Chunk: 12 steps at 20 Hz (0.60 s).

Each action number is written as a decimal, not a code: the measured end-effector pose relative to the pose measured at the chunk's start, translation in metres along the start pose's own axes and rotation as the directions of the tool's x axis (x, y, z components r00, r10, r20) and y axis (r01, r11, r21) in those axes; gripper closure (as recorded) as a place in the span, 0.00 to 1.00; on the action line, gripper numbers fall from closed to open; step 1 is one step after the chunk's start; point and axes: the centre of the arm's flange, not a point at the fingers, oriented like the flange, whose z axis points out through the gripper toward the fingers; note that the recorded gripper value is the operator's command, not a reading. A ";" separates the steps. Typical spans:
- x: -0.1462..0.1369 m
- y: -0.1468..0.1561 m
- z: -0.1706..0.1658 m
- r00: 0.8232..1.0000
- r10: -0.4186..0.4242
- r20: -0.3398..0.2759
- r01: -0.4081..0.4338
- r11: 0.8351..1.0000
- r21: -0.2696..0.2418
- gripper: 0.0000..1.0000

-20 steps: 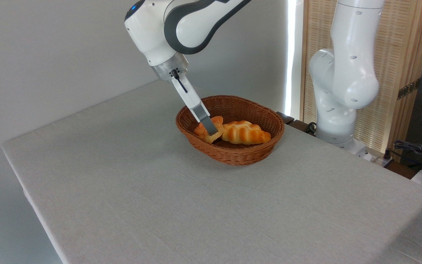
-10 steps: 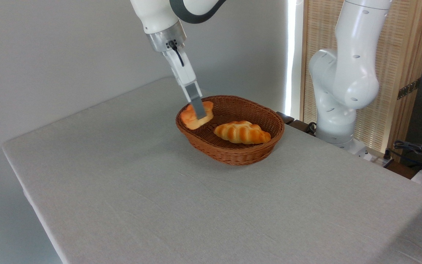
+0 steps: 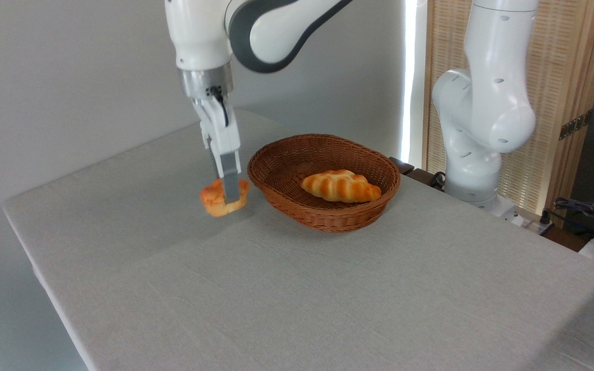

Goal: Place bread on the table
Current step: 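Carry the roll out of the basket and lower it onto the table, then open the gripper to release the roll on the table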

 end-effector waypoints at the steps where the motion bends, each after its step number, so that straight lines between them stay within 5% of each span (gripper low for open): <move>1: 0.006 -0.004 0.011 1.000 -0.008 -0.010 0.008 1.000 0.008 0.00; 5: 0.024 -0.008 0.052 0.999 -0.034 -0.018 0.034 0.999 0.014 0.00; 12: 0.026 -0.011 0.044 0.998 -0.046 -0.032 0.047 0.999 0.024 0.00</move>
